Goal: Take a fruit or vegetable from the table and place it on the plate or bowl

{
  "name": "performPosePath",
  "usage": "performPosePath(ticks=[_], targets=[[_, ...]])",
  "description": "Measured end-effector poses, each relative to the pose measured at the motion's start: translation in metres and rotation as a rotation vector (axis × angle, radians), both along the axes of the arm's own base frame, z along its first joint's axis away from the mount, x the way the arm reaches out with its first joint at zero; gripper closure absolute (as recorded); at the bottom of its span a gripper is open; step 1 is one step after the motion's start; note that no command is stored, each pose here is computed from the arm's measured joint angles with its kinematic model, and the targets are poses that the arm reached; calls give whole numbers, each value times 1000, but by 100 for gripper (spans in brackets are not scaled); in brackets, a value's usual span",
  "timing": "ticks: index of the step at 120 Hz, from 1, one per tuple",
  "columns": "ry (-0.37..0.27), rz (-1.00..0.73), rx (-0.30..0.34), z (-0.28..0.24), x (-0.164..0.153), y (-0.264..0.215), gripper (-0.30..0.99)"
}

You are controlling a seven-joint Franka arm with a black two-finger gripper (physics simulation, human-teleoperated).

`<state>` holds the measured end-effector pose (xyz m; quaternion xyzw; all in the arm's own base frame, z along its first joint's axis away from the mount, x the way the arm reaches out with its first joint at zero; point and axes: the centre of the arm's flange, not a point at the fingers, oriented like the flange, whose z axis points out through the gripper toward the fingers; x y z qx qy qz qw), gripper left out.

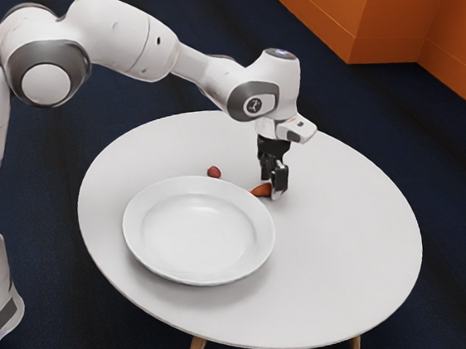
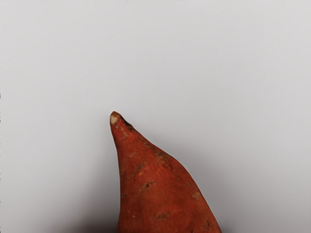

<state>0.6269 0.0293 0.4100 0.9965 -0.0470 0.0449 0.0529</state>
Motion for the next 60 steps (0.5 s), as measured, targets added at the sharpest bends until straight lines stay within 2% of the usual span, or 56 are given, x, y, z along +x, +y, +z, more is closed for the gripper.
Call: performPosePath(ticks=[46,60], targets=[[-8,28,-1,-3,2,1,29],[-11,39,-3,-2,3,1,40]])
